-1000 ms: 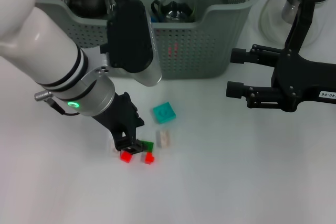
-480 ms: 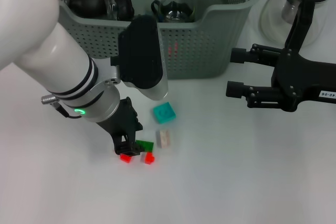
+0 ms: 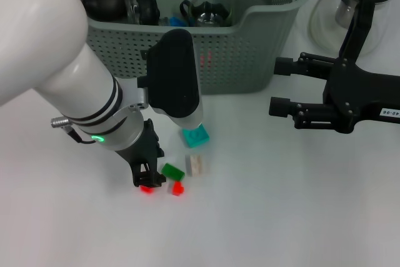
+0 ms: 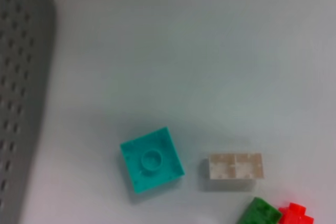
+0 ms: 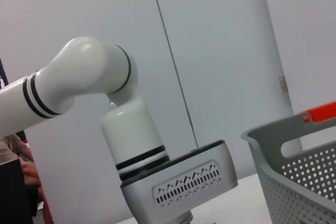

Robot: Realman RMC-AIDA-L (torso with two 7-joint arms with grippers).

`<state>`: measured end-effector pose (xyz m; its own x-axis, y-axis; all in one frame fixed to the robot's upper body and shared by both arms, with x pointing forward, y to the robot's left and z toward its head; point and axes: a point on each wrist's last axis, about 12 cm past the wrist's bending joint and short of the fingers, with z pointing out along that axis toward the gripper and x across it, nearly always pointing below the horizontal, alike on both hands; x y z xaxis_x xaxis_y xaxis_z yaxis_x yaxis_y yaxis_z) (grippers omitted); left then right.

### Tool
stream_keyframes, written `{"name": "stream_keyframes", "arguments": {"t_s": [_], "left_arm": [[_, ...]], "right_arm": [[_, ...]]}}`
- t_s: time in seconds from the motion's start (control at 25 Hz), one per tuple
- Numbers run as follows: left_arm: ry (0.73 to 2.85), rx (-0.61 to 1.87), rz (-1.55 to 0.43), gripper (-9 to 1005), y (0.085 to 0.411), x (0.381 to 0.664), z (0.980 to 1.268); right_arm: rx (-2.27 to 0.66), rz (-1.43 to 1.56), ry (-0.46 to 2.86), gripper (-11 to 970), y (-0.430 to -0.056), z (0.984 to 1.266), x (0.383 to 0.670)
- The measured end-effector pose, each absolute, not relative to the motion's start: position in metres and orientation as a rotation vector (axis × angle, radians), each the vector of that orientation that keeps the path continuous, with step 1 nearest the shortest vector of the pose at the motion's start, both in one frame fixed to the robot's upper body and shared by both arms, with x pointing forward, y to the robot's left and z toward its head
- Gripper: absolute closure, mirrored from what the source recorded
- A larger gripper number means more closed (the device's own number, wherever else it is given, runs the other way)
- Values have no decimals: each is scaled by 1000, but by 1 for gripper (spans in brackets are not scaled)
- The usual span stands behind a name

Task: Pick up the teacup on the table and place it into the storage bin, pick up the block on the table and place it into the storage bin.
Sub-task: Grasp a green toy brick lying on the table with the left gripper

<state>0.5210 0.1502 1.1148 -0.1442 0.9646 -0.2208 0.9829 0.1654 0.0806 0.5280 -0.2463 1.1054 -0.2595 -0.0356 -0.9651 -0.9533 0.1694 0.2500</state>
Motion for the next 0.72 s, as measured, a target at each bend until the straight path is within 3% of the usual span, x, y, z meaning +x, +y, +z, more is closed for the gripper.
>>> {"name": "stream_keyframes", "arguments": {"t_s": [0.72], "left_arm": [[2166, 1902, -104, 549, 141, 515, 1121]], "right_arm": [[-991, 1241, 1516, 109, -248, 1105, 527]]}}
